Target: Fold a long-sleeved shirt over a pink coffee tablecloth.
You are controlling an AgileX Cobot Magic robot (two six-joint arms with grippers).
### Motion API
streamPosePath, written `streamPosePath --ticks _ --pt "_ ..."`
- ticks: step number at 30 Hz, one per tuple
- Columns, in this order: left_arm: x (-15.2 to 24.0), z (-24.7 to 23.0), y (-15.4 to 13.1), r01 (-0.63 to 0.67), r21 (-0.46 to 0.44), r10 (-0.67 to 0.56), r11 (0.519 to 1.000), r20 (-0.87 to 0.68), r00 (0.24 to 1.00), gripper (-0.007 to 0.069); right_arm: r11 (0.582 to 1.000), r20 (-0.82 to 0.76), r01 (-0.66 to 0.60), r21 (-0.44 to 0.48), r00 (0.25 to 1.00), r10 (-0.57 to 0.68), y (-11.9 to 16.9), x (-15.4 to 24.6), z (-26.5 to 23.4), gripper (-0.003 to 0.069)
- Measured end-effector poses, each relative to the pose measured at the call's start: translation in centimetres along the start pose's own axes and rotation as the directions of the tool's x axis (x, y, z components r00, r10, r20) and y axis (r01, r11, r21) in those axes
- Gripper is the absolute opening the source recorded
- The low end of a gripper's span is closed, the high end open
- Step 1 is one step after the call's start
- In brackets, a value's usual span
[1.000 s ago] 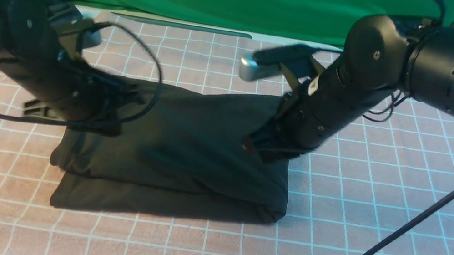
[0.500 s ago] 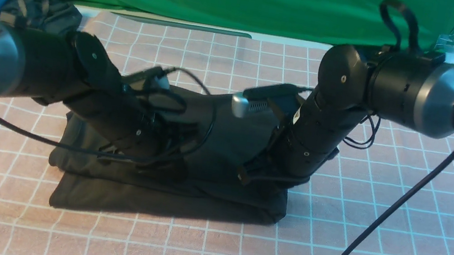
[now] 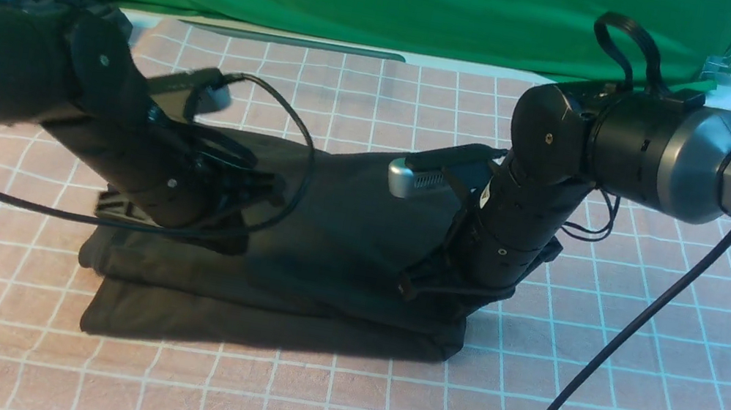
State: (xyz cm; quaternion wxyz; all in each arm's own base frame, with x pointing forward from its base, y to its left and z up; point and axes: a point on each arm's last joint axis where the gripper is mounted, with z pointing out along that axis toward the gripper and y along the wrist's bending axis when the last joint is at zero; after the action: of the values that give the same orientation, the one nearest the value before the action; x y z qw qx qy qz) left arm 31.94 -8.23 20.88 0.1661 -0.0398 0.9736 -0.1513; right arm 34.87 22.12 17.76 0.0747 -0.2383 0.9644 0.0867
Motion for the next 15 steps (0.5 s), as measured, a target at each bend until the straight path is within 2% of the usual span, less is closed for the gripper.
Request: streamPosePath --ticks 3,6,11,12,15 --pt "-0.3 -1.7 1.6 0.031 -0.040 -0.030 0.999 0.018 0.999 0.0013 1.000 0.006 -0.005 0.009 1.000 0.005 -0.7 0.0 -0.8 0.0037" --pt "-0.6 -4.5 3.1 0.073 -0.053 -0.069 0.996 0.071 0.995 0.0013 1.000 0.057 0.011 0.020 0.998 -0.012 -1.3 0.2 -3.6 0.0037" --pt "0.2 -11.2 3.9 0.085 -0.044 -0.073 0.995 0.232 0.970 0.0013 0.999 0.269 0.023 0.033 0.963 -0.030 -1.1 1.4 -12.5 0.0037" --pt "1.0 -14.0 3.9 0.073 -0.044 -0.057 0.996 0.304 0.951 0.0013 0.998 0.370 0.034 0.051 0.927 -0.050 -0.8 2.5 -16.4 0.0037" --pt "2.9 -18.7 3.5 0.058 -0.033 -0.037 0.998 0.442 0.896 0.0013 0.996 0.563 0.047 0.079 0.822 -0.083 0.0 5.5 -23.6 0.0037"
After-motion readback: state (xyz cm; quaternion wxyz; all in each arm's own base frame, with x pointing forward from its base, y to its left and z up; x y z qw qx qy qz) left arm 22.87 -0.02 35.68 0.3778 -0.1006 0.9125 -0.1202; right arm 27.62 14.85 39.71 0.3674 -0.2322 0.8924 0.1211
